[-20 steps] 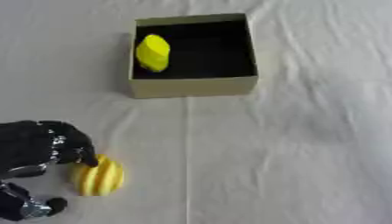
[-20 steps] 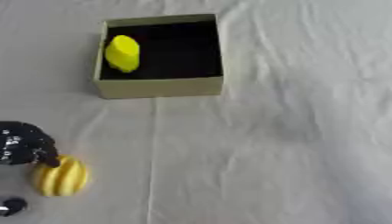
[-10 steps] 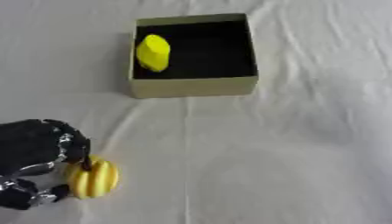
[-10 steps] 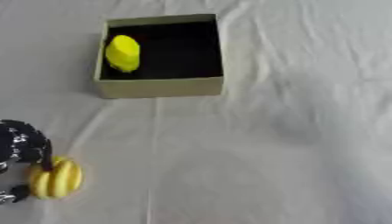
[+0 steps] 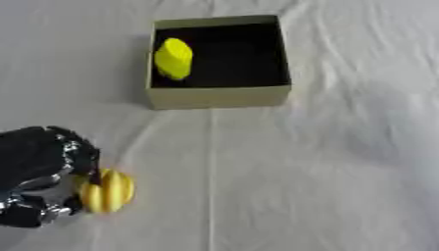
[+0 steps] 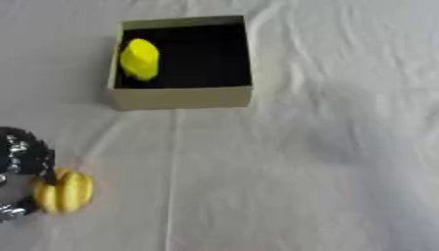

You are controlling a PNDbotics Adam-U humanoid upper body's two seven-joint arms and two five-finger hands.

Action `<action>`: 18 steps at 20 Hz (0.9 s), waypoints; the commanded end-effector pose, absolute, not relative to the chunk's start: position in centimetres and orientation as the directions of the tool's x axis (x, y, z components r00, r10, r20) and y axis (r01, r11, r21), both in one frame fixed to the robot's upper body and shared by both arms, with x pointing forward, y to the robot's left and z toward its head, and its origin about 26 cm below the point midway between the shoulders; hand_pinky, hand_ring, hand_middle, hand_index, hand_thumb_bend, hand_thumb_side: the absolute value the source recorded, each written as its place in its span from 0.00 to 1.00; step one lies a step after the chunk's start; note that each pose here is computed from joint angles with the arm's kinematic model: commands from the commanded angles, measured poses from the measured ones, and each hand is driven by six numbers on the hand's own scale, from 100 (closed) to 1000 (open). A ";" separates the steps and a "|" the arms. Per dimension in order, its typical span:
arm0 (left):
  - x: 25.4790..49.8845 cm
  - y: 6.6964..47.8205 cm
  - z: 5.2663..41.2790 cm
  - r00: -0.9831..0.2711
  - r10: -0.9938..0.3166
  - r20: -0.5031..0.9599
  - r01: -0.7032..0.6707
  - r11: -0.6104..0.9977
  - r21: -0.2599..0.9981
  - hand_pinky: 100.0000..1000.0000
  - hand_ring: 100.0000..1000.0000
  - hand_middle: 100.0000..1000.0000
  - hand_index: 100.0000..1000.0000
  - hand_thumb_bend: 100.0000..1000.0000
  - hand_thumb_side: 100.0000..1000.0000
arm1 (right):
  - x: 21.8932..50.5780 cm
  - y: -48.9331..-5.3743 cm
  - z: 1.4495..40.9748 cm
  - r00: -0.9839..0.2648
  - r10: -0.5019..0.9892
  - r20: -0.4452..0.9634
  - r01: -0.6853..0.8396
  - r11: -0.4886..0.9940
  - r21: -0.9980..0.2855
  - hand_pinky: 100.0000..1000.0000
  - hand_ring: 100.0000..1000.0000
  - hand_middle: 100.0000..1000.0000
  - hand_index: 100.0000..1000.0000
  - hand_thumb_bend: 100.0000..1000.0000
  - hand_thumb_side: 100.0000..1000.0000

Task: Pick up objects on the table and place them in the box.

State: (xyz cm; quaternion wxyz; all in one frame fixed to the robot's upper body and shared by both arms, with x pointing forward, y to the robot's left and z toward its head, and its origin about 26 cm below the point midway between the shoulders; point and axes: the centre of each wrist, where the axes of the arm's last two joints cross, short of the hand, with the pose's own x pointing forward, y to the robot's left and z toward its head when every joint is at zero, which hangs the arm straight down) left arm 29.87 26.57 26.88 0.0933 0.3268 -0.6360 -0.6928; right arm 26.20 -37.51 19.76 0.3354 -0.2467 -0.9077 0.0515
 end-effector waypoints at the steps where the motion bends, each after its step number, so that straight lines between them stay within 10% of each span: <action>1: 29.6 27.1 30.4 -0.760 -0.531 -0.374 -0.395 -0.080 0.915 0.62 0.57 0.46 0.49 0.18 0.00 | 25.9 -37.8 20.7 -0.671 0.497 0.550 0.426 0.866 -0.263 0.91 0.75 0.36 0.69 0.00 0.53; 18: 28.3 21.5 38.9 -0.872 -0.412 -0.264 -0.373 0.210 0.904 0.61 0.54 0.46 0.48 0.00 0.00 | 26.0 -37.7 20.9 -0.676 0.490 0.551 0.413 0.870 -0.268 0.90 0.74 0.35 0.69 0.00 0.53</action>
